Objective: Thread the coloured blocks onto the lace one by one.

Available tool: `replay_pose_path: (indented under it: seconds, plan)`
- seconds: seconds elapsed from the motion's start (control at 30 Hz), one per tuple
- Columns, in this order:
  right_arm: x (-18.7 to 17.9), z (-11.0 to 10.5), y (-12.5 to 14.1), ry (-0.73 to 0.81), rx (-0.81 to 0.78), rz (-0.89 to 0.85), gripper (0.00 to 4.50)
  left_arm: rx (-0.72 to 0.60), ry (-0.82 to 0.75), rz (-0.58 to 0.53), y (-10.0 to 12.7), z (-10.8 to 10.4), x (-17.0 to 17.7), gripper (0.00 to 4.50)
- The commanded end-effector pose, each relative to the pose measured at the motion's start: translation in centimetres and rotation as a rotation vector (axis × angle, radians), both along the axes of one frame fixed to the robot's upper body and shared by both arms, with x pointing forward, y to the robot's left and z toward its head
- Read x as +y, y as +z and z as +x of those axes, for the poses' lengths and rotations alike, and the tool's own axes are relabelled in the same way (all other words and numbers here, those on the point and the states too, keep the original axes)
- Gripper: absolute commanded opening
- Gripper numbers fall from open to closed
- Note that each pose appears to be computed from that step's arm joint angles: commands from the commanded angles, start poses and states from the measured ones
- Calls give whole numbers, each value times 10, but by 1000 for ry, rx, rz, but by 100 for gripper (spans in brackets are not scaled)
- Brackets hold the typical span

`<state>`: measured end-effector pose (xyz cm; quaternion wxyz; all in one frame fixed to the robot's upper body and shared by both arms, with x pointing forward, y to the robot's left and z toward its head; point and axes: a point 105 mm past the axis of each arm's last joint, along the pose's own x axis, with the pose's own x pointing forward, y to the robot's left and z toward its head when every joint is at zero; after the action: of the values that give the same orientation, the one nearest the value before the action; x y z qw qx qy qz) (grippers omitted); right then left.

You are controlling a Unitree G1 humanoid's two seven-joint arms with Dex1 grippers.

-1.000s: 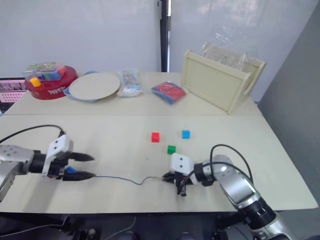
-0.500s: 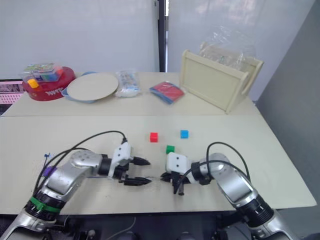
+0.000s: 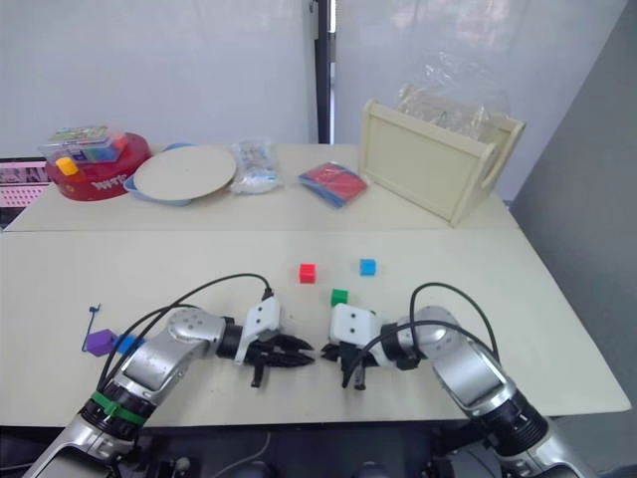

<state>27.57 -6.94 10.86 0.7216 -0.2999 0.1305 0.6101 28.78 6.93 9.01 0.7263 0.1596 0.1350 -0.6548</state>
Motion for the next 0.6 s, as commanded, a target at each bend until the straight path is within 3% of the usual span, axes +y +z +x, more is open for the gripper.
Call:
replay_pose_path:
  seconds: [0.03,0.3,0.6]
  plan:
    - [0,-5,5,21,-20,1,0,-37,13,-35,11,3,-1,4]
    - [-5,-5,0,15,-9,-29,0,-41,40,-49,13,6,1,4]
    - [-5,-5,0,11,-7,-32,0,-42,55,-56,14,5,2,296]
